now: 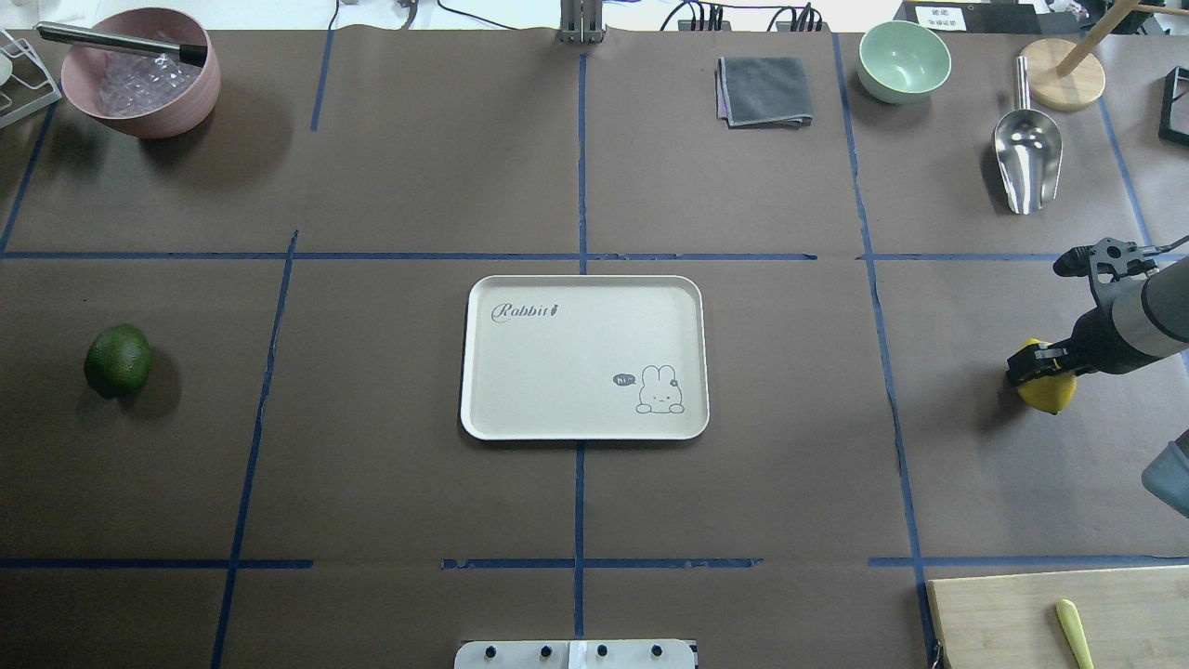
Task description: Place all lemons on tray
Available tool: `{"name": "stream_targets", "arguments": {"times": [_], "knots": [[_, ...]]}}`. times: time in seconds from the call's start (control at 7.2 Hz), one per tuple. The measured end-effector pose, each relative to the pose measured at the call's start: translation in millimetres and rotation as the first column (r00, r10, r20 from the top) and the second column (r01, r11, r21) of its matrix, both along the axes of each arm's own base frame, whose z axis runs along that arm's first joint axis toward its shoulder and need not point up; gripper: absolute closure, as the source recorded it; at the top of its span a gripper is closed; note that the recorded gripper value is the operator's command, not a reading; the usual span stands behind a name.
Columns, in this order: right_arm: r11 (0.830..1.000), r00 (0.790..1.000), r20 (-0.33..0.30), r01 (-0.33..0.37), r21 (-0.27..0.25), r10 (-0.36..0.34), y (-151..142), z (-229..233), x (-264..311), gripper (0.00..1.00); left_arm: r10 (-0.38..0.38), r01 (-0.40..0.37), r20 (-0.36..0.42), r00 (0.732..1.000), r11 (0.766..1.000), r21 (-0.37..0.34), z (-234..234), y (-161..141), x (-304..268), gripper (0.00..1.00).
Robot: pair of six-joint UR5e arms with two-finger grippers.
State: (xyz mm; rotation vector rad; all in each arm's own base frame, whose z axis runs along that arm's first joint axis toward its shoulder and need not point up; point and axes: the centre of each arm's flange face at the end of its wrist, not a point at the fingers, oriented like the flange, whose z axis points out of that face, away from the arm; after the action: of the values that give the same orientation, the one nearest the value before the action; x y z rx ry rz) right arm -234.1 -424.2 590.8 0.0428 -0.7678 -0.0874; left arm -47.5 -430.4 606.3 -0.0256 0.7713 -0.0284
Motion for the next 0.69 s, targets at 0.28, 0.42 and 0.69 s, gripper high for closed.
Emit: {"name": "stream_targets", "arguments": {"times": [0.28, 0.42, 0.69], "knots": [[0.999, 0.996, 0.085, 0.028, 0.033, -0.03, -5, -46, -9, 1.0, 0.003, -0.003, 0.0, 1.0, 1.0, 0.007, -1, 0, 0, 0.0], [0.999, 0.989, 0.145, 0.027, 0.038, -0.032, -12, -83, -23, 1.0, 0.004, -0.004, -0.001, 1.0, 1.0, 0.014, -1, 0, 0, 0.0], [0.999, 0.969, 0.245, -0.019, -0.043, 0.029, -22, -170, -93, 1.0, 0.006, -0.005, -0.001, 1.0, 0.999, 0.032, -2, -1, 0, 0.0]]}}
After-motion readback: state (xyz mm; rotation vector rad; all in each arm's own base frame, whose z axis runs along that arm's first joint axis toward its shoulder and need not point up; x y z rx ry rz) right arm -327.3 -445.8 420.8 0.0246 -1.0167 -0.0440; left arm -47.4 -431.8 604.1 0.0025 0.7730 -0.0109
